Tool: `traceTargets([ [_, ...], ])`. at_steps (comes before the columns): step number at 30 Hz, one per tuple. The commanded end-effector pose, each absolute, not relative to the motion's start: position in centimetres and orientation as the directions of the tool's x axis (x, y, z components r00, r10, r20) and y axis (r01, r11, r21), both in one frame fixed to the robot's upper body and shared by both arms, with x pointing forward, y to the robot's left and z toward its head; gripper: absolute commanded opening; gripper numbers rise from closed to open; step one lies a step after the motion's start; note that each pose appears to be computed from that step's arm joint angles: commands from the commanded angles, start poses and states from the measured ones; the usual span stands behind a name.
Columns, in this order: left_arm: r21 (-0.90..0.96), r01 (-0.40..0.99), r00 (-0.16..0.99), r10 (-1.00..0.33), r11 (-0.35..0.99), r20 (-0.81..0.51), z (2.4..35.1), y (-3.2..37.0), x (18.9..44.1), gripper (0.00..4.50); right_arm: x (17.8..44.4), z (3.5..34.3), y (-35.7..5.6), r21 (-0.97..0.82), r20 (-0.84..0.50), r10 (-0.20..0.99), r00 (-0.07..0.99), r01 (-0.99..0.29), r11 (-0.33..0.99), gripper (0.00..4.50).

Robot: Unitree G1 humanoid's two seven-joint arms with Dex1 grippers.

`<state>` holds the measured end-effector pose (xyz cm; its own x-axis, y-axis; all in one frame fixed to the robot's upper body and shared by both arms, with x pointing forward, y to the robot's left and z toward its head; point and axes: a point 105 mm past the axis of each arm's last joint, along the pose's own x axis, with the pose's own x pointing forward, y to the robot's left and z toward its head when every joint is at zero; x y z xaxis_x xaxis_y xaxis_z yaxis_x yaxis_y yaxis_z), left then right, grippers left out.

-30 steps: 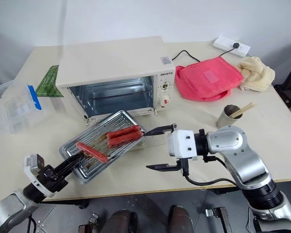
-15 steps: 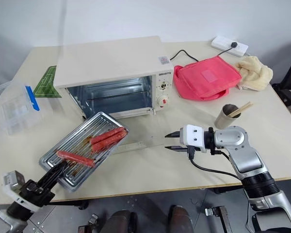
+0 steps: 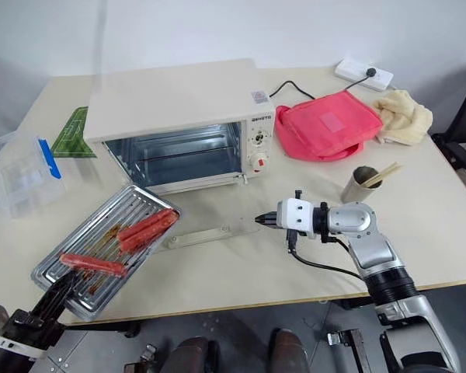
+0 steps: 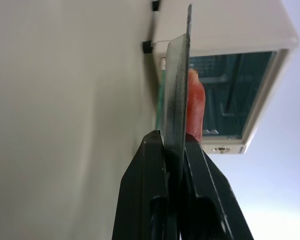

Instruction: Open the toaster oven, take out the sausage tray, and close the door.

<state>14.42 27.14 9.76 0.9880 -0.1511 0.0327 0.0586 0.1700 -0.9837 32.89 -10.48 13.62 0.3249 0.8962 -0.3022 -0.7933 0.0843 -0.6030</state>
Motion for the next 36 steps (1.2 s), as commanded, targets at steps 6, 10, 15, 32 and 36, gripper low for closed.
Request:
traceTargets([
  [6,-0.983,0.076,0.994,-0.093,0.167,0.061,10.4,26.8,13.2,0.0,33.2,12.1,-10.1,-0.575,-0.345,0.889,0.302,-0.816,0.054,0.06],
  [10,-0.986,0.053,0.998,-0.045,0.157,0.046,10.1,26.9,12.3,0.0,33.2,11.9,-10.0,-0.569,-0.354,0.889,0.289,-0.822,0.04,0.06],
  [15,-0.99,0.024,0.999,0.027,0.142,0.028,9.5,27.8,11.0,0.0,32.7,11.2,-9.8,-0.55,-0.376,0.889,0.259,-0.835,0.011,0.06],
  [32,-0.983,0.058,0.979,0.184,0.175,0.091,9.7,33.2,7.9,0.0,31.6,9.8,-9.5,-0.496,-0.416,0.89,0.188,-0.867,-0.049,0.06],
  [36,-0.984,0.05,0.979,0.186,0.174,0.083,9.6,33.4,8.0,0.0,30.5,10.0,-9.2,-0.464,-0.405,0.904,0.137,-0.883,-0.074,0.06],
])
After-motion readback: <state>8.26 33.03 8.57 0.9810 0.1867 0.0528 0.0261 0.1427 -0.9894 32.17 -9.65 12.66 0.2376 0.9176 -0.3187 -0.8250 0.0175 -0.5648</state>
